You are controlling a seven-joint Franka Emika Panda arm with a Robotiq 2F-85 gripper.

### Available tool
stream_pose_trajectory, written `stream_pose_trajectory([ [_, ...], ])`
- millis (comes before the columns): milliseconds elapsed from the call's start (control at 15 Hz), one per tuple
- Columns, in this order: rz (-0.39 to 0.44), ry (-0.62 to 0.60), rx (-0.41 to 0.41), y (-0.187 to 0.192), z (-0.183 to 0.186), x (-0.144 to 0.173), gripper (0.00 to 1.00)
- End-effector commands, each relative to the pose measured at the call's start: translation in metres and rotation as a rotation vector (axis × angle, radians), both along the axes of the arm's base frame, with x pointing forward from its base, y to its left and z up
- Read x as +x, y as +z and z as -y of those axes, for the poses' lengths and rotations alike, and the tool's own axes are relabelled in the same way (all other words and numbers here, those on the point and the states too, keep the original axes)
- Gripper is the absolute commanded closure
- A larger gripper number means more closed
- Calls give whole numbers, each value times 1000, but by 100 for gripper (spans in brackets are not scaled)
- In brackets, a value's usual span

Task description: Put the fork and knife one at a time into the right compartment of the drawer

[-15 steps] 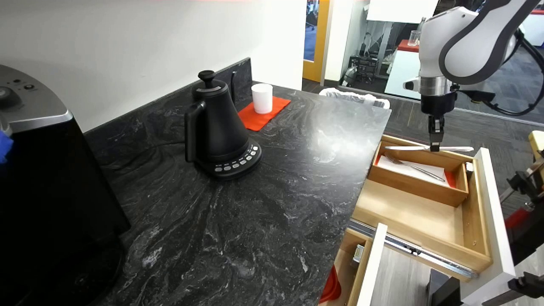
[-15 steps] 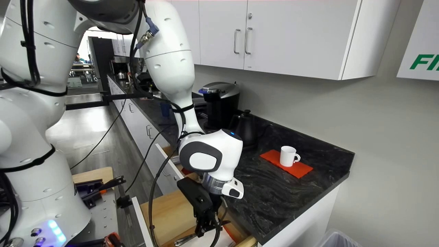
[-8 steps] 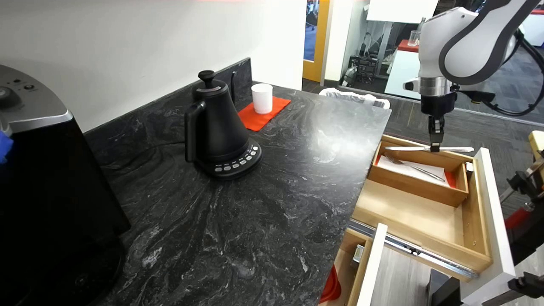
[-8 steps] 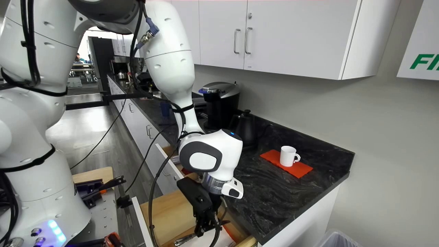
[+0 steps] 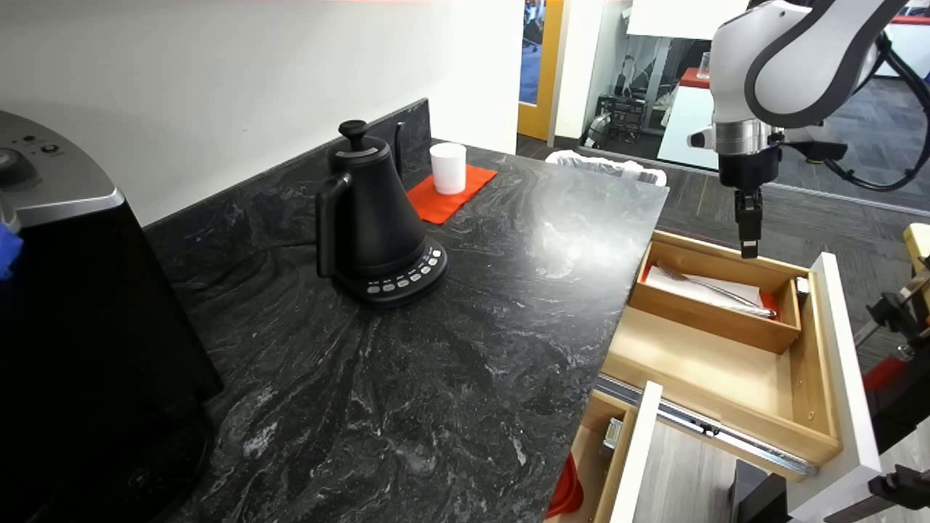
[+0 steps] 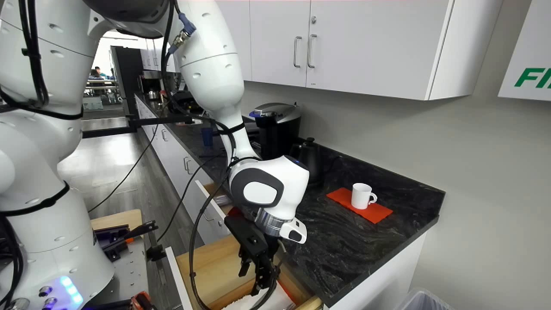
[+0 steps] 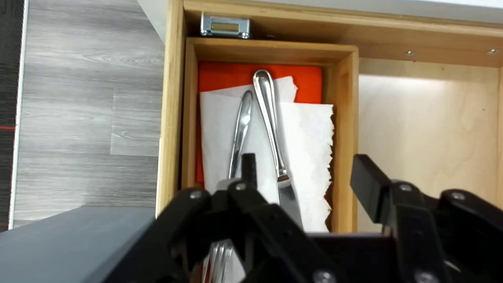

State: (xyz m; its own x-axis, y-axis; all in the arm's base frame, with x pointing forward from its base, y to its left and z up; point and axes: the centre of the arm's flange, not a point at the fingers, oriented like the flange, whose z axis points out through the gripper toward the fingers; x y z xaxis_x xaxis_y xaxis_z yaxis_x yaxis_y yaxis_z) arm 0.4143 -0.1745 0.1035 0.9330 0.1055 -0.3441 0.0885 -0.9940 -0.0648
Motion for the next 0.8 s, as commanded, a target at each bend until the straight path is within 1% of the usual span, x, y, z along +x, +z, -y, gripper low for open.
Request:
stream_pose_trajectory([
  [0, -10, -62, -9, 46, -2, 17, 4],
  [133, 3, -87, -16, 76, -7, 32, 0],
  [200, 9, -106, -28, 91, -9, 41, 0],
  [267, 13, -139, -19, 105, -12, 50, 0],
  [333, 13, -81, -17, 68, -4, 38, 0],
  [467, 26, -100, -16, 93, -9, 50, 0],
  [533, 29, -103, -16, 98, -10, 51, 0],
  [733, 26, -107, -16, 97, -10, 50, 0],
])
